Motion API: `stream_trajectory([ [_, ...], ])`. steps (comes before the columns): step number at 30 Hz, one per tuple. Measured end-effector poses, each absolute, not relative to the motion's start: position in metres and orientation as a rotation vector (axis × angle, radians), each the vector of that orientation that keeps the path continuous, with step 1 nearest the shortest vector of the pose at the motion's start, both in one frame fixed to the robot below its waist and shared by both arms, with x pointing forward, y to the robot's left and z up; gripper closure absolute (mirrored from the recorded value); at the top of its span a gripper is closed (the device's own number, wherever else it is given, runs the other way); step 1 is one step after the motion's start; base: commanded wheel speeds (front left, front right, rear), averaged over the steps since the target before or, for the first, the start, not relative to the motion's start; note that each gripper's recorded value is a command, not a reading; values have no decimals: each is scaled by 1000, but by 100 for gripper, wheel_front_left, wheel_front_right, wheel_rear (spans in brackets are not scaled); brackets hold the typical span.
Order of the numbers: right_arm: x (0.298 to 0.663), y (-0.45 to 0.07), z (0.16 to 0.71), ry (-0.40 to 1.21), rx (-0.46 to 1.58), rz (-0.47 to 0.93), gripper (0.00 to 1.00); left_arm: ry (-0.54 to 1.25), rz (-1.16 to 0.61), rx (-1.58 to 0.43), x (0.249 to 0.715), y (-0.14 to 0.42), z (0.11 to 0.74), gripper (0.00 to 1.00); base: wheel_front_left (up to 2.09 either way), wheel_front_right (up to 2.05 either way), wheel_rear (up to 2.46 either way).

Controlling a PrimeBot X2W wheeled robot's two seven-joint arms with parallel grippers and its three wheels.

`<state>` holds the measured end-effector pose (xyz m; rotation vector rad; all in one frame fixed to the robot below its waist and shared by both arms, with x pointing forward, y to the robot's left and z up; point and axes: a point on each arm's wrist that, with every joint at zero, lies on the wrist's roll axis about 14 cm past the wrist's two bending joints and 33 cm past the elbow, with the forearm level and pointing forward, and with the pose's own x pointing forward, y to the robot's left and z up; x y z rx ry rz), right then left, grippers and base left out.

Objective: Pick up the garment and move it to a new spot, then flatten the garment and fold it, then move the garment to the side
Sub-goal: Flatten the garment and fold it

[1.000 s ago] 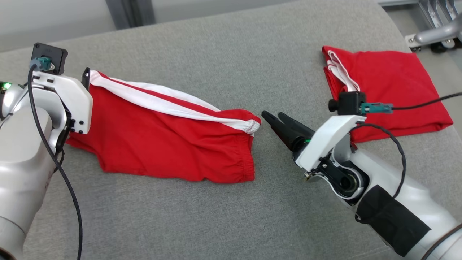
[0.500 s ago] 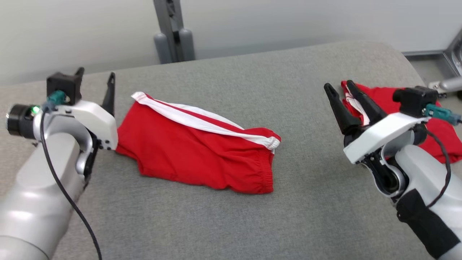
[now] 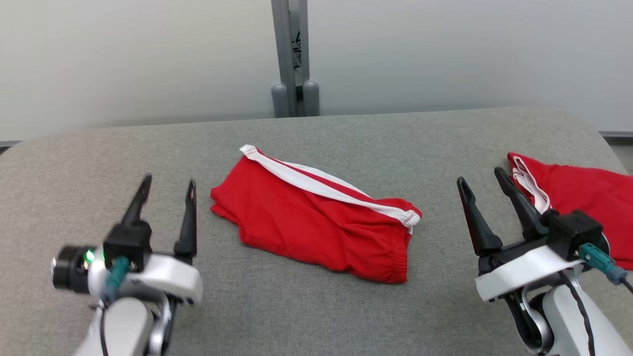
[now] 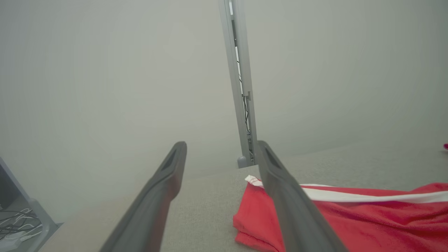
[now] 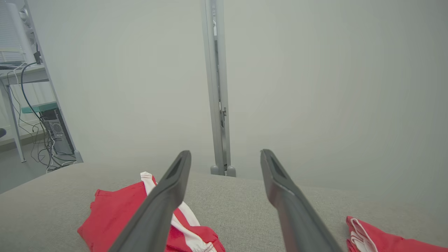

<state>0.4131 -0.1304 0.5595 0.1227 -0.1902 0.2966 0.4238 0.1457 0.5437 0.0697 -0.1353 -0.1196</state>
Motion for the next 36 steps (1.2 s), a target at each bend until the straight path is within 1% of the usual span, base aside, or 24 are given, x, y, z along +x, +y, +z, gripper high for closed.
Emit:
stream_trajectory([
  [5, 402, -127, 544, -158, 160, 258, 0, -80, -50, -13, 388, 151, 518, 0, 0, 0, 0],
  [8, 398, -128, 533, -128, 168, 241, 0, -42, -23, -58, 377, 155, 504, 0, 0, 0, 0],
  [9, 394, -126, 522, -96, 172, 239, 0, -8, -13, -110, 368, 155, 492, 0, 0, 0, 0],
  [12, 389, -120, 507, -52, 183, 244, 0, 17, -4, -102, 359, 158, 481, 0, 0, 0, 0],
  [14, 389, -118, 504, -40, 185, 247, 0, 29, 11, -127, 355, 160, 476, 0, 0, 0, 0],
  [21, 390, -114, 496, -12, 210, 251, 0, 35, -9, -101, 353, 160, 472, 0, 0, 0, 0],
  [25, 388, -101, 468, 92, 292, 261, 0, 34, 0, -87, 355, 166, 472, 0, 0, 0, 0],
  [36, 405, -76, 421, 341, 494, 255, 0, 61, 59, -57, 349, 179, 462, 0, 0, 0, 0],
])
